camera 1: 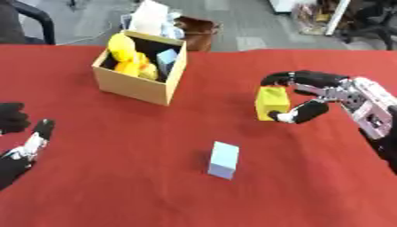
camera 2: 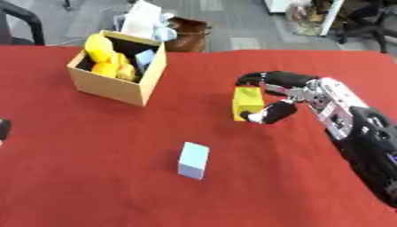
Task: Pick up objects on the table and place them in the box.
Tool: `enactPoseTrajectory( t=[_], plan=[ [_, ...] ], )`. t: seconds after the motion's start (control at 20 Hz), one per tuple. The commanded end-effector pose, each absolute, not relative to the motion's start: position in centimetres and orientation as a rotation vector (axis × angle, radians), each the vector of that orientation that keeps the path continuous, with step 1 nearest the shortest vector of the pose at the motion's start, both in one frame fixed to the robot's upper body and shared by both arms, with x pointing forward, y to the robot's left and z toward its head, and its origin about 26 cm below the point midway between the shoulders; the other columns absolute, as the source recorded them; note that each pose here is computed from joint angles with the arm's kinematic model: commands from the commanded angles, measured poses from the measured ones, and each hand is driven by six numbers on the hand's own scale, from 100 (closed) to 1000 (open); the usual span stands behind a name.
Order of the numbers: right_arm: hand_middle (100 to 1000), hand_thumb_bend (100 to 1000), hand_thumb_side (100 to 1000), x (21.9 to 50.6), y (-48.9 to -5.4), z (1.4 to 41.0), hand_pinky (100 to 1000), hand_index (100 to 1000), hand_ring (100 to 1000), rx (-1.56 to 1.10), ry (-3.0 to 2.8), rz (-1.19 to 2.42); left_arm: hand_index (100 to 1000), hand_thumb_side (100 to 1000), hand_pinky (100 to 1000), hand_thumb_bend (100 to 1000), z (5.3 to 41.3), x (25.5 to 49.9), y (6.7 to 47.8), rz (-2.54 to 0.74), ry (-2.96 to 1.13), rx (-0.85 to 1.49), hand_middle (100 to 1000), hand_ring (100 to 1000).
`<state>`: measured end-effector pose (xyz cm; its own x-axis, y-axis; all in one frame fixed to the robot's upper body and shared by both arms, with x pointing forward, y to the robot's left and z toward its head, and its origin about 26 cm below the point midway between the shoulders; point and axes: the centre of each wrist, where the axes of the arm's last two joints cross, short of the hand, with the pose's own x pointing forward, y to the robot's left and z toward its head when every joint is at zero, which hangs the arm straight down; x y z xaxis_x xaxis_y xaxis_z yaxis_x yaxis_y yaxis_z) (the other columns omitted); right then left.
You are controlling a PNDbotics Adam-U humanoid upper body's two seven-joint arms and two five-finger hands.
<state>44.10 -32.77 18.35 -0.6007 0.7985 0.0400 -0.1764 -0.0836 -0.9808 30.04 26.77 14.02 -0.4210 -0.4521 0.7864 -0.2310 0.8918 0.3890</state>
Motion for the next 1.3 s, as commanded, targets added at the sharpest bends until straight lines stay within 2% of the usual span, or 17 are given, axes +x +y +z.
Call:
enactPoseTrajectory(
  t=[0.05, 0.3, 0.45, 0.6, 0.7, 0.85, 0.95, 1.15, 1.3],
  plan=[
    [966, 269, 622, 44.2, -33.3, 19.7, 902, 983, 925, -0.747, -1.501, 1.764, 706, 406, 664, 540, 14.6, 30.0, 27.0, -0.279, -2.040, 0.504, 543, 598],
    [925, 264, 599, 45.5, -33.3, 19.3, 875, 979, 885, -0.771, -1.438, 1.679, 706, 412, 663, 538, 14.5, 30.1, 26.7, -0.282, -2.041, 0.492, 542, 599],
    [813, 252, 538, 46.1, -33.4, 18.5, 840, 966, 844, -0.795, -1.434, 1.651, 705, 411, 663, 538, 14.6, 30.1, 26.7, -0.281, -2.042, 0.491, 542, 599],
    [755, 235, 464, 46.3, -33.6, 18.0, 828, 964, 825, -0.821, -1.439, 1.653, 705, 412, 662, 537, 14.6, 30.1, 26.7, -0.282, -2.042, 0.491, 542, 600],
    [711, 193, 397, 46.4, -33.7, 17.9, 811, 960, 796, -0.834, -1.433, 1.654, 706, 412, 662, 536, 14.6, 30.1, 26.7, -0.282, -2.043, 0.490, 542, 600],
    [556, 100, 257, 46.5, -33.9, 17.9, 757, 930, 671, -0.847, -1.445, 1.637, 705, 412, 662, 535, 14.6, 30.1, 26.7, -0.282, -2.043, 0.491, 550, 600],
    [490, 100, 209, 46.5, -33.8, 18.2, 735, 914, 587, -0.852, -1.475, 1.624, 705, 412, 661, 534, 14.6, 30.1, 26.7, -0.281, -2.043, 0.491, 551, 600],
    [460, 100, 158, 46.5, -32.9, 20.1, 708, 904, 525, -0.870, -1.579, 1.586, 705, 413, 661, 533, 14.6, 30.1, 26.7, -0.281, -2.044, 0.487, 552, 601],
    [456, 100, 124, 46.5, -31.9, 22.4, 704, 901, 520, -0.878, -1.674, 1.552, 705, 412, 661, 532, 14.7, 30.1, 26.6, -0.283, -2.045, 0.485, 552, 604]
  ],
)
